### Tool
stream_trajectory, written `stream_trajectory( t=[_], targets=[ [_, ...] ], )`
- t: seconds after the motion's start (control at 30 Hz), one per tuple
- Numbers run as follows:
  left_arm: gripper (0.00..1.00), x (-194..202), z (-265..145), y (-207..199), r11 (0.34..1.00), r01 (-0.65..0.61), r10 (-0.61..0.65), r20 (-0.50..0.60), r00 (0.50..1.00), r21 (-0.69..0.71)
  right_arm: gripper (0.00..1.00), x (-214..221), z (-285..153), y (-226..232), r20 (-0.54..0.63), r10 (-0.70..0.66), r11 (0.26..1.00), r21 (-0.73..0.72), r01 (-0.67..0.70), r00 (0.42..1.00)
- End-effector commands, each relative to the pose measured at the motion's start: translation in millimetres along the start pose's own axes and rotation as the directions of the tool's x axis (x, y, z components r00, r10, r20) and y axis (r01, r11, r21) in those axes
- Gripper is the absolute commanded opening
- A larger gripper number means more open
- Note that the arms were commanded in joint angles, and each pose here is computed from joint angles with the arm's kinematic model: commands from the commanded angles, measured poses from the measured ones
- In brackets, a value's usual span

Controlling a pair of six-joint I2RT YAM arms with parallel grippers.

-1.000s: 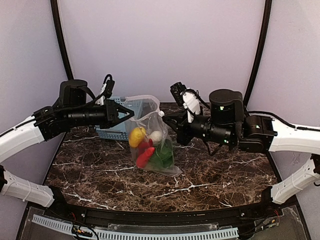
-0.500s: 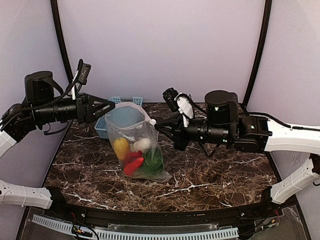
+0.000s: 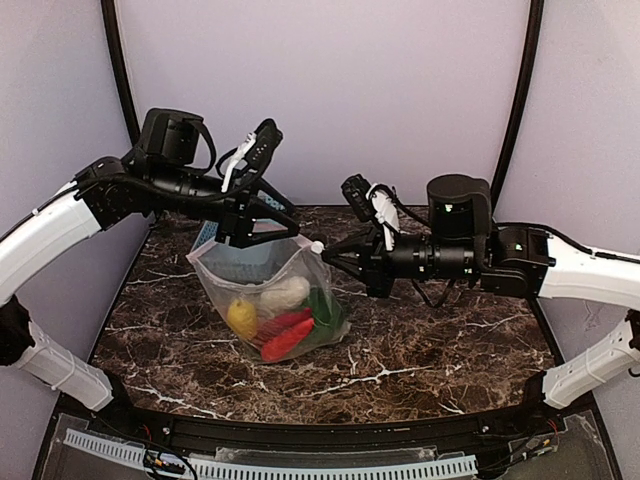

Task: Place the food in the zip-top bag and seal the zipper
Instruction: Hold the zipper from the zipper food storage bag, then hold the zipper food storage bag at the center of the board.

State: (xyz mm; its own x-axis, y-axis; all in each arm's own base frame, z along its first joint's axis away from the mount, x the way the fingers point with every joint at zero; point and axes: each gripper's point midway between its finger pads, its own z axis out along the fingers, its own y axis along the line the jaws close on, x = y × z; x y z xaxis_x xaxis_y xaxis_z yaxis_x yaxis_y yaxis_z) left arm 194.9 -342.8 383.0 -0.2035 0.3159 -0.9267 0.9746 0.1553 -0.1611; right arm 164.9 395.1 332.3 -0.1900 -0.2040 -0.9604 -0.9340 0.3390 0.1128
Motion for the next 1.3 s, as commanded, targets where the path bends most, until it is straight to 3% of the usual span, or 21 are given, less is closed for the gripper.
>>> stream_trajectory(
  t=[0.0, 0.47, 0.83, 1.0, 1.27],
  targets=[
    [0.56, -4, 6, -25, 0.991, -0.11, 0.112, -0.038, 0.993, 0.071, 0.0, -7, -6, 2, 0.012, 0.011, 1.0, -0.021, -0.011, 1.0],
    [0.39, 17, 30, -19, 0.99, -0.119, 0.13, -0.17, 0.977, 0.071, 0.0, -3, -2, 0, -0.017, 0.007, 1.0, -0.015, -0.007, 1.0],
    [0.31, 27, 48, -16, 0.99, -0.111, 0.13, -0.229, 0.965, 0.092, 0.0, 0, -1, -2, -0.024, 0.007, 1.0, -0.005, -0.008, 1.0],
    [0.2, 29, 50, -17, 0.989, -0.103, 0.126, -0.238, 0.963, 0.106, 0.0, 0, -3, -5, -0.02, 0.009, 1.0, 0.009, -0.008, 1.0],
    [0.19, 39, 52, -20, 0.989, -0.075, 0.108, -0.272, 0.956, 0.131, 0.0, -3, -7, -10, -0.005, 0.011, 0.999, 0.034, -0.01, 1.0]
  ],
)
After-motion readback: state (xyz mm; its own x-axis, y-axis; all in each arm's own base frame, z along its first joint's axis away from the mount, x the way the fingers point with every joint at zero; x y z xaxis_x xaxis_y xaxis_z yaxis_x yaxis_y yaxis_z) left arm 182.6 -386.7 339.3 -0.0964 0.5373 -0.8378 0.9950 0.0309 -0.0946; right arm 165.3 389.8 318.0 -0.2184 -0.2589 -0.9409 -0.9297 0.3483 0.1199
